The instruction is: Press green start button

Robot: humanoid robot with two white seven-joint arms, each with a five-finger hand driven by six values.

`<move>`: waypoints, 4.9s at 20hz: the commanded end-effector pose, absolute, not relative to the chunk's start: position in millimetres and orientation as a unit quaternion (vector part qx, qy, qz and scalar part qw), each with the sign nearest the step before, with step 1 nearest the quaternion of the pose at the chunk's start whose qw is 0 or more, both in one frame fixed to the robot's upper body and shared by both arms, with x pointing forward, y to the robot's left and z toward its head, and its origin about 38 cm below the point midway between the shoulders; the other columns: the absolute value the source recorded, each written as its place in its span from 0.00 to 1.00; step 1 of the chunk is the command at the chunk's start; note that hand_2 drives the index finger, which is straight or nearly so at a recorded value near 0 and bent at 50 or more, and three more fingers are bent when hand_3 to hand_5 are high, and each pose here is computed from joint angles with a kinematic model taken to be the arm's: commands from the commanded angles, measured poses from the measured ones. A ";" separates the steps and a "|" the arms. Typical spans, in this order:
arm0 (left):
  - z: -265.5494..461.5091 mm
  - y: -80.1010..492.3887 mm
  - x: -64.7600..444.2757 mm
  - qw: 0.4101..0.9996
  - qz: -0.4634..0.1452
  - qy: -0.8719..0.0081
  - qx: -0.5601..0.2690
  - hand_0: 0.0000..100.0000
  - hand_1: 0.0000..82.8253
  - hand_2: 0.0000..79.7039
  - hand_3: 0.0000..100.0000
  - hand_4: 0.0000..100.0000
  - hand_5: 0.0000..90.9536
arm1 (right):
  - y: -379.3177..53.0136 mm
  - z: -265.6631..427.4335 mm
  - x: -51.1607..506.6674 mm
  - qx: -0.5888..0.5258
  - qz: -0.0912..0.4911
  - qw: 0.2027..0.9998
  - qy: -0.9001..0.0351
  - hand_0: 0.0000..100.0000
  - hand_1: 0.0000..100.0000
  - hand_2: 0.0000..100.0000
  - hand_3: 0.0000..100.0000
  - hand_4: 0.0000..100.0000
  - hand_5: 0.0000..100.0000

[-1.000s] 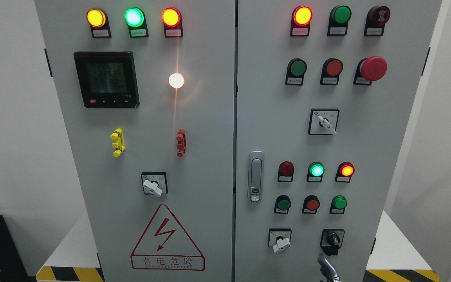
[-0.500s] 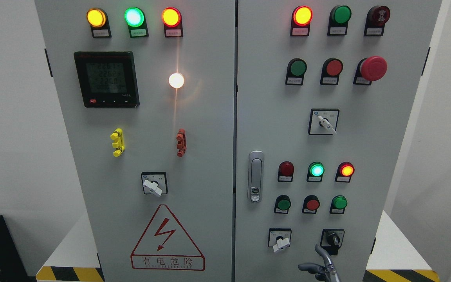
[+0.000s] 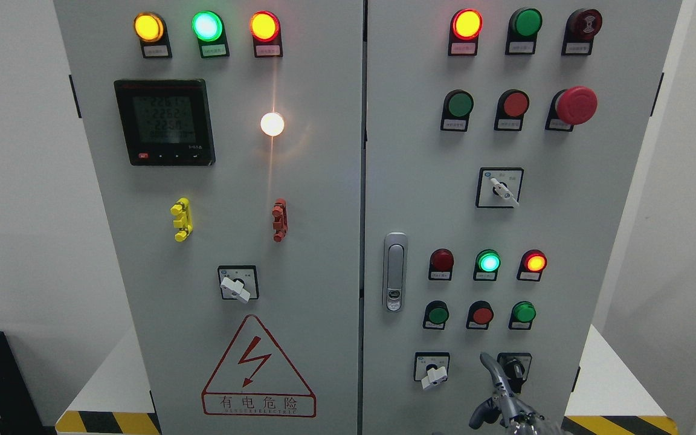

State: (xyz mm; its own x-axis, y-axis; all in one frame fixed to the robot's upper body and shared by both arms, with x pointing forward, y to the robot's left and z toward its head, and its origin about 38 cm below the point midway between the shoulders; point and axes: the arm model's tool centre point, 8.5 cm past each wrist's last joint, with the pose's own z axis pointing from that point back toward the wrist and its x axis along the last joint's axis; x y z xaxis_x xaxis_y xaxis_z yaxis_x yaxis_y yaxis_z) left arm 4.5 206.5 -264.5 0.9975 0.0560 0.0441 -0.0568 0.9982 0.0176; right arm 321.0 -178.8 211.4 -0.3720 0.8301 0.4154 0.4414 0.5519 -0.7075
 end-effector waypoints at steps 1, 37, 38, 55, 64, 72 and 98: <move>-264.3 205.8 28.8 0.998 0.028 -0.047 0.007 0.12 0.67 0.00 0.00 0.00 0.00 | -188.6 194.6 346.0 -0.446 0.285 0.395 -0.751 0.35 0.33 0.00 0.90 0.85 0.97; -264.3 205.8 28.8 0.998 0.028 -0.047 0.007 0.12 0.67 0.00 0.00 0.00 0.00 | -156.8 190.6 408.8 -0.416 0.322 0.396 -0.753 0.42 0.33 0.00 0.91 0.85 0.96; -264.3 205.8 28.8 0.998 0.028 -0.047 0.007 0.12 0.67 0.00 0.00 0.00 0.00 | -156.9 190.0 409.0 -0.416 0.322 0.397 -0.752 0.42 0.33 0.00 0.91 0.85 0.96; -264.3 205.8 28.8 0.998 0.028 -0.047 0.007 0.12 0.67 0.00 0.00 0.00 0.00 | -156.2 204.6 405.1 -0.411 0.308 0.381 -0.768 0.46 0.35 0.00 0.91 0.84 0.93; -264.3 205.8 28.8 0.998 0.028 -0.047 0.007 0.12 0.67 0.00 0.00 0.00 0.00 | -161.0 219.5 374.3 -0.385 0.264 0.375 -0.801 0.56 0.36 0.00 0.88 0.81 0.85; -264.3 205.8 28.8 0.998 0.028 -0.047 0.007 0.12 0.67 0.00 0.00 0.00 0.00 | -168.8 232.6 337.2 -0.306 0.179 0.395 -0.848 0.48 0.30 0.00 0.62 0.63 0.61; -264.3 205.8 28.8 0.998 0.028 -0.047 0.007 0.12 0.67 0.00 0.00 0.00 0.00 | -175.6 226.0 317.3 -0.044 0.041 0.491 -0.869 0.00 0.00 0.00 0.00 0.00 0.00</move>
State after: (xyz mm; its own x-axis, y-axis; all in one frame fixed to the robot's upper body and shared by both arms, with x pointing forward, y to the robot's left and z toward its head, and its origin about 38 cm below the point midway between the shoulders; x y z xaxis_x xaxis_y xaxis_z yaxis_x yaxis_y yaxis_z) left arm 4.5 206.5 -264.5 0.9975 0.0560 0.0441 -0.0568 0.9982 0.0175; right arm 321.8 -177.3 217.8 -0.4947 0.1647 0.8533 0.0588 0.9860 -0.1563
